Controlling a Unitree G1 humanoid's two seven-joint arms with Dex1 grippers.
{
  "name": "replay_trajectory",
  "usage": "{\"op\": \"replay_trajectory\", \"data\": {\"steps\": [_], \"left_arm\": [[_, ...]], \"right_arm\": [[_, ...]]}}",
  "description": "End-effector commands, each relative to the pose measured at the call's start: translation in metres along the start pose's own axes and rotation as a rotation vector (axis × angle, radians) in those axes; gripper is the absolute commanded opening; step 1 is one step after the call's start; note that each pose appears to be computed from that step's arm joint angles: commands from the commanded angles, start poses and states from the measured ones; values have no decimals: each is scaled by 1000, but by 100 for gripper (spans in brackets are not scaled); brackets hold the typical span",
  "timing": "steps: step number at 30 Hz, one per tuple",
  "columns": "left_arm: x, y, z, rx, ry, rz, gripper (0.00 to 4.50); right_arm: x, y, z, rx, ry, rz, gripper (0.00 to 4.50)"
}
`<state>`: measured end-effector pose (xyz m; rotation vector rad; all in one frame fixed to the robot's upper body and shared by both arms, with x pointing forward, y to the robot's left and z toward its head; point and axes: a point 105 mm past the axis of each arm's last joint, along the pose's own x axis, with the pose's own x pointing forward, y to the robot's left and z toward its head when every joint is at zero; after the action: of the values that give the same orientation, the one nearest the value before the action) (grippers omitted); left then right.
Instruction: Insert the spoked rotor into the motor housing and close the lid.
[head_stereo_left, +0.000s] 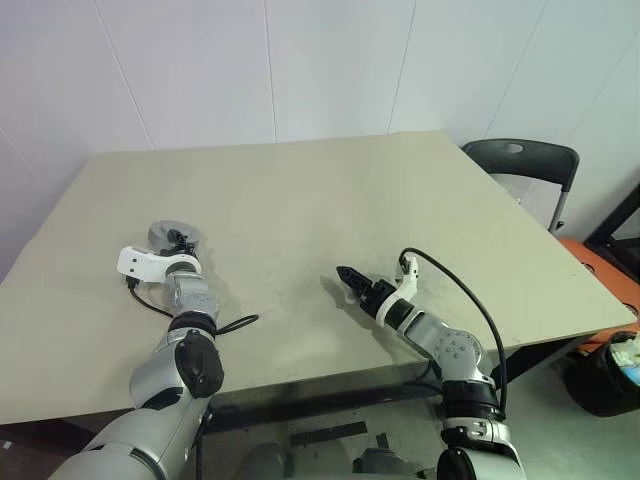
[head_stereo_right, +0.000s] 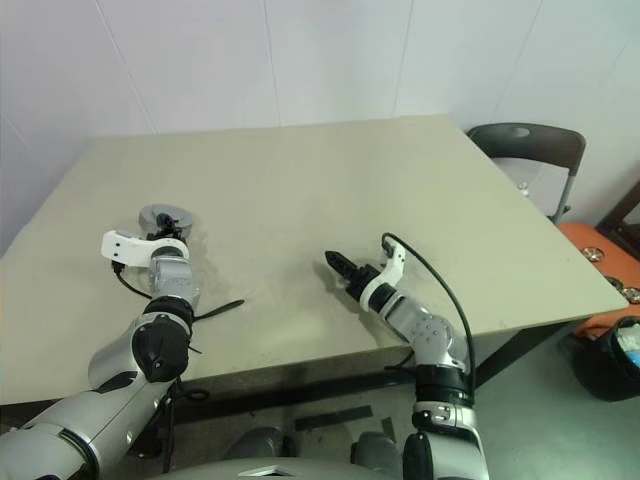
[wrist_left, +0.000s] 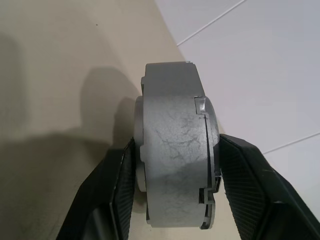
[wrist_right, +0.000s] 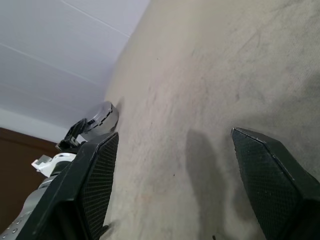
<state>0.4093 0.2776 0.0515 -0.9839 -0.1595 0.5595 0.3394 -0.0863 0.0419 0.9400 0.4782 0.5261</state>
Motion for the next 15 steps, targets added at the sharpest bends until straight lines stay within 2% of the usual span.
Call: {"op": "replay_trajectory", "data": {"steps": [1, 4, 5, 15], "left_arm": [[-1, 4, 1, -42, -13, 23, 350], [0, 8, 5, -41, -30, 48, 437], [0, 12, 6, 1, -31, 80, 448], [-5, 43, 26, 256, -97, 328, 448]], "right_arm": [[-2, -3, -3, -17, 13, -23, 377], [-4, -5, -4, -17, 15, -28, 377], [-3, -5, -4, -18, 16, -30, 377], [1, -5, -8, -32, 40, -29, 377]]}}
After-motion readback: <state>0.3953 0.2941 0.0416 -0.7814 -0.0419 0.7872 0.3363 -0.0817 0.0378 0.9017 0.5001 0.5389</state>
